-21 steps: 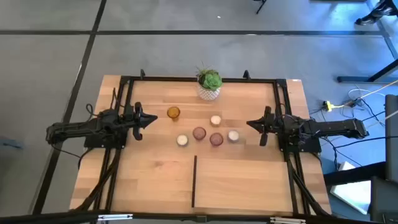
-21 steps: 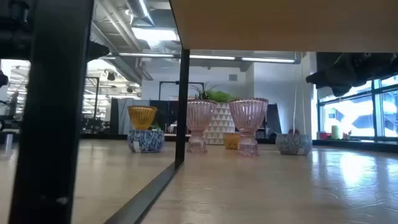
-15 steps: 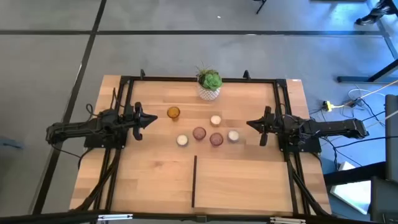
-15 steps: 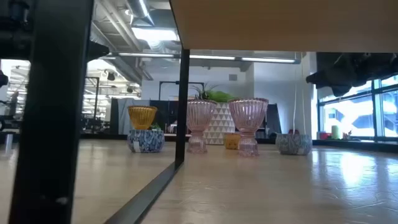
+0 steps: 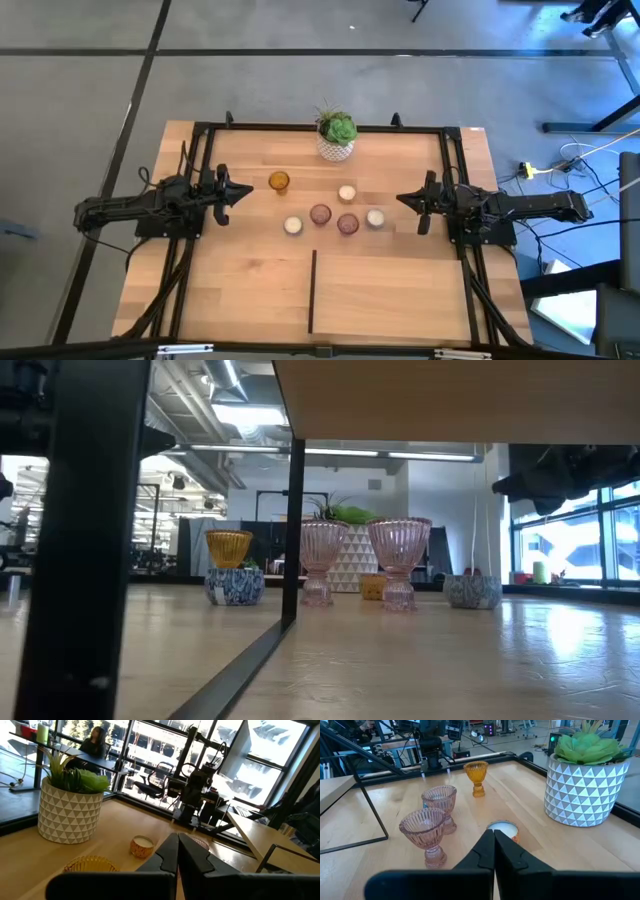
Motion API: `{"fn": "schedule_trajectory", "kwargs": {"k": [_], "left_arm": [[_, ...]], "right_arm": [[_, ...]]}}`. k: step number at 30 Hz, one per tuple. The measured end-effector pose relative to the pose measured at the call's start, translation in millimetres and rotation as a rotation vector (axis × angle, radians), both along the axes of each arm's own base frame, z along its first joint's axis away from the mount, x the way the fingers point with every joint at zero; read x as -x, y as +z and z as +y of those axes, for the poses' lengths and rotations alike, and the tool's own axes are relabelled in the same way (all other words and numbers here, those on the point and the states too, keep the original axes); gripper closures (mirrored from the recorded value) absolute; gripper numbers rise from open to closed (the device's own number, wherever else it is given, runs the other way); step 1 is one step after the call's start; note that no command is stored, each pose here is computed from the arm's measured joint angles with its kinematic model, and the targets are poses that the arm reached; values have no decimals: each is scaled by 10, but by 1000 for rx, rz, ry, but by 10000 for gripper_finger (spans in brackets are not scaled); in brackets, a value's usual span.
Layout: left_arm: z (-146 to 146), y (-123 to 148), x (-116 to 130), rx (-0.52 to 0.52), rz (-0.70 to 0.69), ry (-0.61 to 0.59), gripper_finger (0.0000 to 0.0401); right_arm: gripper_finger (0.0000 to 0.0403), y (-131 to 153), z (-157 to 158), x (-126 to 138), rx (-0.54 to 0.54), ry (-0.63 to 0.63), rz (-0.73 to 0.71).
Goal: Pick & Place candle stick holders
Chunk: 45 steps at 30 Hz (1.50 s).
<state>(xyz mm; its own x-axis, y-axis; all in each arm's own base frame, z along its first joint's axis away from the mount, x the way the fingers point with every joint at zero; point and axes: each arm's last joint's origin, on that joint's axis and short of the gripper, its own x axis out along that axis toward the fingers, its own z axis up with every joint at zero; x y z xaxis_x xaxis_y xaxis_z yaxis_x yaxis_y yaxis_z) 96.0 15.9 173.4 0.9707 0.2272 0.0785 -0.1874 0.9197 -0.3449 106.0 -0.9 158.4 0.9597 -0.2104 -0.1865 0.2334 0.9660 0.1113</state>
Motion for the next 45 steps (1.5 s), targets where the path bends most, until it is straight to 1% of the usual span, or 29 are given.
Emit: {"fn": "schedule_trajectory", "kwargs": {"k": [45], "left_arm": [[0, -1, 0, 0, 1, 0, 399]], "right_arm": [[403, 12, 0, -2, -6, -1, -13]]}}
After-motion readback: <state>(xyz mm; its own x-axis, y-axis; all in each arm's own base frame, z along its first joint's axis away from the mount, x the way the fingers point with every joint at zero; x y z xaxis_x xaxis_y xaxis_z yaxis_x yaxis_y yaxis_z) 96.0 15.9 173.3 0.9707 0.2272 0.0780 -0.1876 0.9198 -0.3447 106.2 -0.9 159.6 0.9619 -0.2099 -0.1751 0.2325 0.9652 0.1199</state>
